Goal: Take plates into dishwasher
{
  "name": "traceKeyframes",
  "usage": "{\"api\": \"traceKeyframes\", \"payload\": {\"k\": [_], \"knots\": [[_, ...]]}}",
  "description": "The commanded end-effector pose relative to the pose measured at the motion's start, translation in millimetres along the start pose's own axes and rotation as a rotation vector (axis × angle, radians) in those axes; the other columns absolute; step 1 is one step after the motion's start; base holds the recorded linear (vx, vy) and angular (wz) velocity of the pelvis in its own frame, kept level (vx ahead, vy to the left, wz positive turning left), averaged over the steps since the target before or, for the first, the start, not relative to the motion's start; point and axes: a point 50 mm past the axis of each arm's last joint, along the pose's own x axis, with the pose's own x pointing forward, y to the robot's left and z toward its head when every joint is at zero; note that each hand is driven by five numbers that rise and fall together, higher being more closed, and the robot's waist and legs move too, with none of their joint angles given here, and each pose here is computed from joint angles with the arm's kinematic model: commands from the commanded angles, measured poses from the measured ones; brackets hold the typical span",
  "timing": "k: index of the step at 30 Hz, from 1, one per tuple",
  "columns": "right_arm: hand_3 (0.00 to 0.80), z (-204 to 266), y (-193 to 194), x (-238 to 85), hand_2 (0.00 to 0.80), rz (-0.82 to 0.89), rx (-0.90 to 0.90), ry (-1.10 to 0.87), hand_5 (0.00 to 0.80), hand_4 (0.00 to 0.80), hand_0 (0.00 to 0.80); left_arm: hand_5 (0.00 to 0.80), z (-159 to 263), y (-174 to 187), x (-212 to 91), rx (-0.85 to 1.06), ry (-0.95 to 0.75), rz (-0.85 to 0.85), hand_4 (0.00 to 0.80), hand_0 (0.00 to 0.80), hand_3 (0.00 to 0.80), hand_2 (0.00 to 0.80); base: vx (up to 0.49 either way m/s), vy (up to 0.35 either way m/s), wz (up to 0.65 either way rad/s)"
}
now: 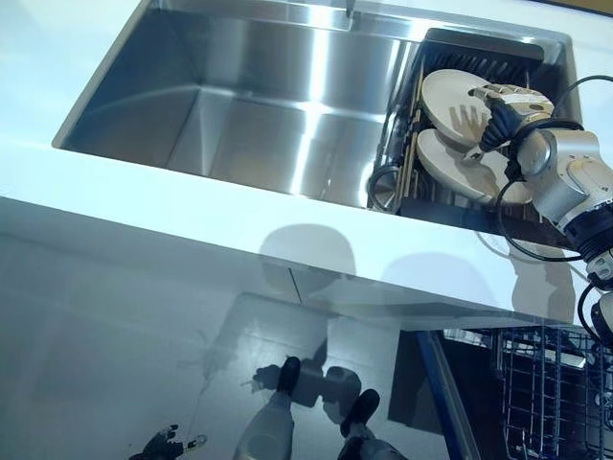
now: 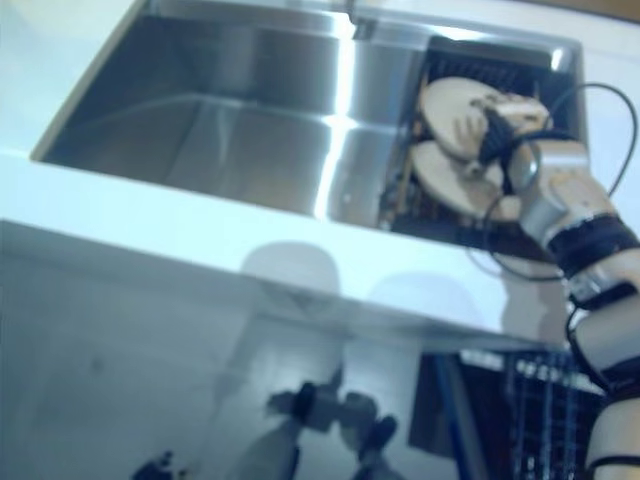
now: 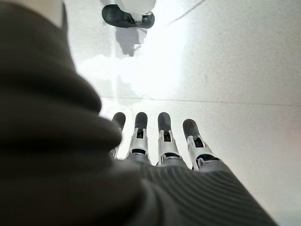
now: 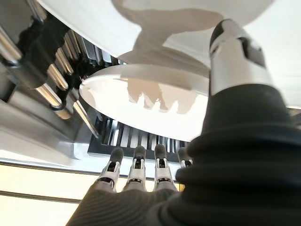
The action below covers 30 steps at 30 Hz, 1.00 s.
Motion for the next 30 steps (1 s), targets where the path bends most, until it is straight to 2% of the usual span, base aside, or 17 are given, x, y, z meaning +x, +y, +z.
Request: {"api": "traceKeyframes", "payload": {"k": [1,3,4,5,7,9,14,17,18,19,26,30], "knots": [[0.0,-6.2,-51.6,0.1,0.0,-0.138,-0.106,0.056,0.0,0.0,0.0,0.0,-7.1,7.3,-2.4,0.038,0.024,-0.001,0.0,0.0,0.0,0.0,0.0,0.0,0.0],[0.075,-8.5,-52.2,0.3,0.075,-0.133,-0.109,0.068,0.075,0.075,0.075,0.0,-6.8,7.2,-2.4,0.036,0.023,0.0,0.0,0.0,0.0,0.0,0.008,0.005,0.02],[0.16,-10.2,-53.5,0.7,0.16,-0.131,-0.108,0.079,0.16,0.16,0.16,0.0,-6.1,6.9,-2.1,0.035,0.022,-0.002,0.0,0.0,0.0,0.0,0.019,0.014,0.03],[0.285,-11.4,-54.7,1.3,0.285,-0.13,-0.106,0.091,0.285,0.285,0.285,0.0,-6.9,6.8,-2.1,0.034,0.024,-0.005,0.0,0.0,0.0,0.0,0.0,0.0,0.0],[0.427,-13.4,-57.4,1.7,0.427,-0.125,-0.114,0.106,0.427,0.427,0.427,0.0,-7.5,6.7,-2.2,0.031,0.026,-0.011,0.0,0.0,0.0,0.0,0.0,0.0,0.0],[0.449,-15.8,-60.8,1.9,0.449,-0.125,-0.107,0.123,0.449,0.449,0.449,0.0,-7.6,6.2,-2.7,0.027,0.023,-0.015,0.0,0.0,0.0,0.0,0.0,0.0,0.0],[0.417,-18.2,-62.2,3.0,0.417,-0.118,-0.123,0.146,0.417,0.417,0.417,0.0,-8.6,2.7,-2.9,0.018,0.029,-0.023,0.0,0.0,0.0,0.0,0.004,0.027,0.05],[0.474,-19.6,-61.7,3.2,0.474,-0.107,-0.133,0.16,0.474,0.474,0.474,0.0,-9.3,1.4,-3.2,0.014,0.027,-0.026,0.0,0.0,0.0,0.0,0.001,0.009,0.02],[0.584,-19.9,-61.9,3.3,0.584,-0.108,-0.136,0.163,0.584,0.584,0.584,0.0,-9.2,1.0,-3.4,0.013,0.026,-0.028,0.0,0.0,0.0,0.0,0.0,0.0,0.0],[0.8,-20.2,-63.0,3.4,0.8,-0.116,-0.153,0.165,0.8,0.8,0.8,0.0,-9.0,1.0,-3.4,0.011,0.024,-0.029,0.0,0.0,0.0,0.0,0.0,0.0,0.0],[0.8,-28.0,-70.3,1.5,0.8,-0.181,-0.193,0.219,0.8,0.8,0.8,0.0,-11.5,1.2,-4.7,0.024,0.019,-0.029,0.0,0.0,0.0,0.0,-0.012,0.002,0.07],[0.8,-34.0,-73.3,-0.8,0.8,-0.224,-0.099,0.242,0.8,0.8,0.8,0.0,-11.5,2.5,-5.4,0.033,0.011,-0.026,0.0,0.0,0.0,0.0,0.0,0.0,0.0]]}}
